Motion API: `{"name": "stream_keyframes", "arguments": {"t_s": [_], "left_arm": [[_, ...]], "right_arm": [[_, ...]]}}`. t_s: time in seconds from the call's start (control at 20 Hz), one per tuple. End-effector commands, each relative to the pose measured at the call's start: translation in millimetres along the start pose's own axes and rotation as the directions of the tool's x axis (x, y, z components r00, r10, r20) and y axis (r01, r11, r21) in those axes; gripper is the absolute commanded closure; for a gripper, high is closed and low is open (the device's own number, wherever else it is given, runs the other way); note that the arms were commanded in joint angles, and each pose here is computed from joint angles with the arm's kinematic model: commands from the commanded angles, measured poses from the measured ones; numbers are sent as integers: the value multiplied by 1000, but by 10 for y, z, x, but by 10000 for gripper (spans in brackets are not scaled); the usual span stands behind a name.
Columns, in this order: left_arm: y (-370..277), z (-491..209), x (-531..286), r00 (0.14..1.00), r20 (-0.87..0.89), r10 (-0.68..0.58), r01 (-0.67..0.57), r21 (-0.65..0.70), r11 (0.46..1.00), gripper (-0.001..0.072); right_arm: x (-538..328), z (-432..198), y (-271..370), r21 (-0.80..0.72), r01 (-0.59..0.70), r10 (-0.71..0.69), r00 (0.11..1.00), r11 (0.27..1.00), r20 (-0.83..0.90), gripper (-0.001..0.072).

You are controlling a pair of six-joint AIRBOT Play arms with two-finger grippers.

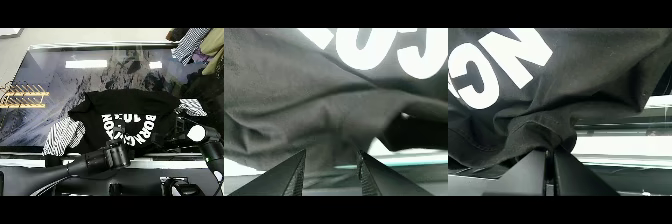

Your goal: Fold the clothes and pants, and hang the long-sleeved shirts on hangers.

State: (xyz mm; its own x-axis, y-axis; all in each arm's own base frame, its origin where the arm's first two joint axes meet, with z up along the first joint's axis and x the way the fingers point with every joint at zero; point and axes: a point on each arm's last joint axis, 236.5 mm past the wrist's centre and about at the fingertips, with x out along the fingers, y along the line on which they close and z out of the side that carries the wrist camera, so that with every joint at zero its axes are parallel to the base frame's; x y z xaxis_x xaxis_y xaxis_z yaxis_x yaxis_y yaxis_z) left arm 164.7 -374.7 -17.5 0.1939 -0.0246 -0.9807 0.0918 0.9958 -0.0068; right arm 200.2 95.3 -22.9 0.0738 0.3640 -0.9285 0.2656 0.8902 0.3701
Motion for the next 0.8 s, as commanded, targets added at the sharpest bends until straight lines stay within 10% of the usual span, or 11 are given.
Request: {"name": "stream_keyframes", "arguments": {"t_s": [0.0,0.65,0.7,0.75], "left_arm": [[-130,3,-235,1000,22,-19,19,-31,999,341],[-46,-150,382,989,-47,138,-140,-27,990,394],[3,-143,377,986,-54,155,-157,-29,987,415],[92,-138,353,981,-65,185,-186,-13,982,601]], "right_arm": [[0,2,3,-6,-1,1,1000,1000,0,676],[0,-1,2,-17,0,0,1000,1000,-1,676],[0,-3,2,-17,0,0,1000,1000,-2,676],[0,-7,1,-17,0,-1,1000,1000,-4,676]]}}
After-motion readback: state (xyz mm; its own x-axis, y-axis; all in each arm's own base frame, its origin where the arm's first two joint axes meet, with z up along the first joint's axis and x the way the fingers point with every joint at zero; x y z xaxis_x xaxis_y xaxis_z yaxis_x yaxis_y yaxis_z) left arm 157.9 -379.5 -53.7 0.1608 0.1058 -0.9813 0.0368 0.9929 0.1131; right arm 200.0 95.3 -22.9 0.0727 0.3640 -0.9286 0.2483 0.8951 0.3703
